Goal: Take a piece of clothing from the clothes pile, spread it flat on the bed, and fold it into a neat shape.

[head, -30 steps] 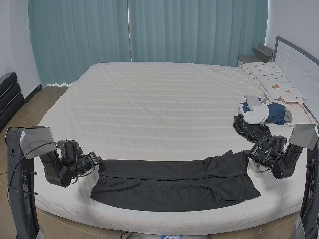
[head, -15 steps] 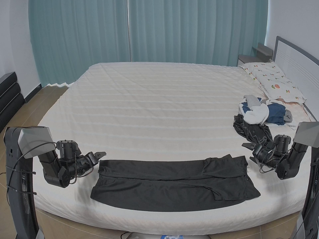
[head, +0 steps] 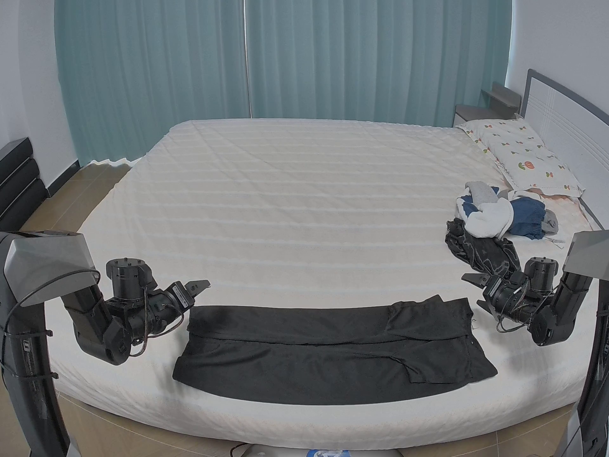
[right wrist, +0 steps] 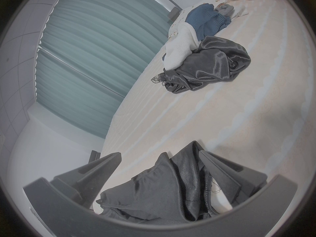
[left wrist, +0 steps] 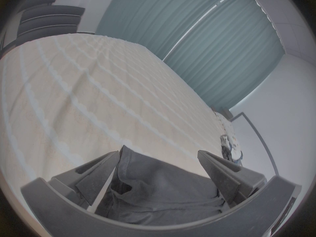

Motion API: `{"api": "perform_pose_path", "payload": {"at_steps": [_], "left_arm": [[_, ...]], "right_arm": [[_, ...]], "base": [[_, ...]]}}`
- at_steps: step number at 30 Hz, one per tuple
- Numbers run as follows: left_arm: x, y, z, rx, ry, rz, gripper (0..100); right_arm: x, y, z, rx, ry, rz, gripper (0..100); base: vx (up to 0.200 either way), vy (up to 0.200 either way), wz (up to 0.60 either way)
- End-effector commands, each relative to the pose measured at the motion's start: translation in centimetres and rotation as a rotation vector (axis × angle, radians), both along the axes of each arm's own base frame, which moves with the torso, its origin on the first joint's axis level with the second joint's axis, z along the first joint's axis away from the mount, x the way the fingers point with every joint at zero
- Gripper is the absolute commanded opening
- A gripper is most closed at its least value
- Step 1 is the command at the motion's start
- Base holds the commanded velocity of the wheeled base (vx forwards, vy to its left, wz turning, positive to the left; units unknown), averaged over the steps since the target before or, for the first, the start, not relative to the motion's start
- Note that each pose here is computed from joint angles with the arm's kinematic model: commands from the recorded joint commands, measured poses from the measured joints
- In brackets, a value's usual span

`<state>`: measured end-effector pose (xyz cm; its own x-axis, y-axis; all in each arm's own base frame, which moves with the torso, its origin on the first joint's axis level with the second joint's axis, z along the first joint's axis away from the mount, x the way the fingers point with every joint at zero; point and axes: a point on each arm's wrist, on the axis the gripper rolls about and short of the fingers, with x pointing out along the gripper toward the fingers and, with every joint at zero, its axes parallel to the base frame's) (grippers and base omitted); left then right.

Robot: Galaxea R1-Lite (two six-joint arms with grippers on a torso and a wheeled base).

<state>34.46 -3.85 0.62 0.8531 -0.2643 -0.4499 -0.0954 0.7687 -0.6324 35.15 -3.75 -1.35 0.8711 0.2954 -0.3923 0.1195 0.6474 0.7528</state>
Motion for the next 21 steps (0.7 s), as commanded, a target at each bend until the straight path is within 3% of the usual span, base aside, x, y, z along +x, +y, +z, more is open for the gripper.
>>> {"api": "perform_pose_path", "payload": {"at_steps": [1,5,7,14,21], "left_arm": [[-0.4,-2.6,2.0,-0.045,-0.058,0.001,100],[-0.5,-3.8,1.8,-0.067,-0.065,-0.017,100],[-0.6,-5.1,-0.2,-0.052,-0.016,-0.05,100],[-0.9,-5.5,-2.2,-0.028,0.014,-0.075,100],[-2.3,-4.8,-3.9,0.122,0.064,-0.14,100]], "right_arm": [[-0.1,0.1,0.0,0.0,0.001,0.002,100],[-0.3,0.2,-0.1,0.0,0.009,0.006,100],[-0.4,0.6,-0.1,-0.002,0.0,0.015,100],[-0.6,1.0,-0.1,-0.002,0.002,0.028,100],[-0.6,0.9,-0.2,-0.001,0.005,0.024,100]], "base": [[0.0,0.0,0.0],[0.0,0.0,0.0],[0.0,0.0,0.0],[0.0,0.0,0.0],[0.0,0.0,0.0]]}}
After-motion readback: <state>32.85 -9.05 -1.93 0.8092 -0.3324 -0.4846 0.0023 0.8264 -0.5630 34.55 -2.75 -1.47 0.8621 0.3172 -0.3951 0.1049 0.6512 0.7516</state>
